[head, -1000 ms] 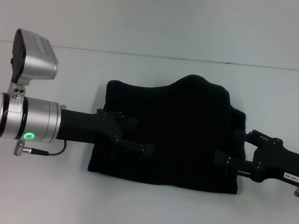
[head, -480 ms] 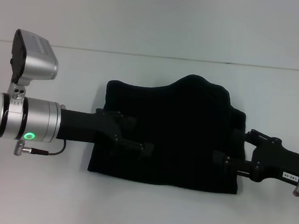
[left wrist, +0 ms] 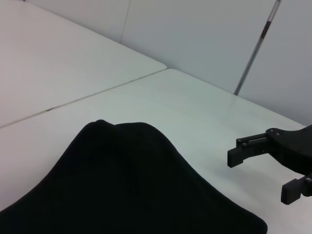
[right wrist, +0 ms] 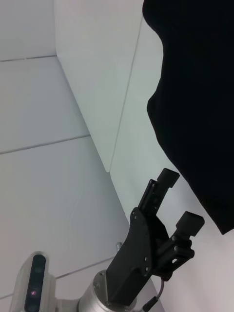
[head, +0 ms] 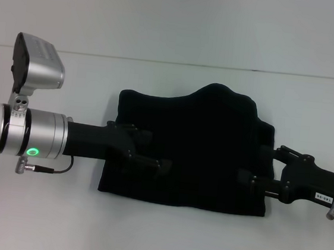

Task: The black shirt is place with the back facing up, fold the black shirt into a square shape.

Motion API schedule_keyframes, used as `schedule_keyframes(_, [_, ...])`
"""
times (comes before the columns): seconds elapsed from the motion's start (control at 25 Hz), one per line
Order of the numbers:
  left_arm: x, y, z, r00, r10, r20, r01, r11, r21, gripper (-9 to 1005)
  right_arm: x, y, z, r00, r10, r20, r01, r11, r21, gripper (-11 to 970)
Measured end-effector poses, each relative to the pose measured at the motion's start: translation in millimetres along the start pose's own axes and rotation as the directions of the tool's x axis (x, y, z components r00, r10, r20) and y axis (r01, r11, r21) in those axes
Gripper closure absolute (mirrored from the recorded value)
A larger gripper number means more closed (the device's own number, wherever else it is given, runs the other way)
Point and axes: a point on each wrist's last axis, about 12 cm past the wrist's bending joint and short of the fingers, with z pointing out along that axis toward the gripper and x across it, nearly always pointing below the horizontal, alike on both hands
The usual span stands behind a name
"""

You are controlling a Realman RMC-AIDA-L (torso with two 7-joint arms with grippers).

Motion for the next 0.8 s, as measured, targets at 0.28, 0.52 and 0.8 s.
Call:
schedule_keyframes(0.28, [1.4,-0.6,0.0,1.0,-0.004,-0.001,0.004,1.0,0.004,47,0.0,-0.3,1.0,1.0,0.002,-0.001,-0.002,1.0,0.003,14])
schedule_keyframes(0.52, [1.4,-1.1,-0.1,1.0,-0.006,-0.001,0.006,1.0,0.008,47,-0.2,-0.4,1.1,1.0,0.001,0.0,-0.001,1.0,0.003,14])
schedule_keyframes(0.8, [1.1,-1.1,-0.1,1.0,-0.009,-0.001,0.009,1.0,0.008,47,-0.8,-0.5,1.5,1.0,0.0,0.0,0.0,1.0,0.002,14])
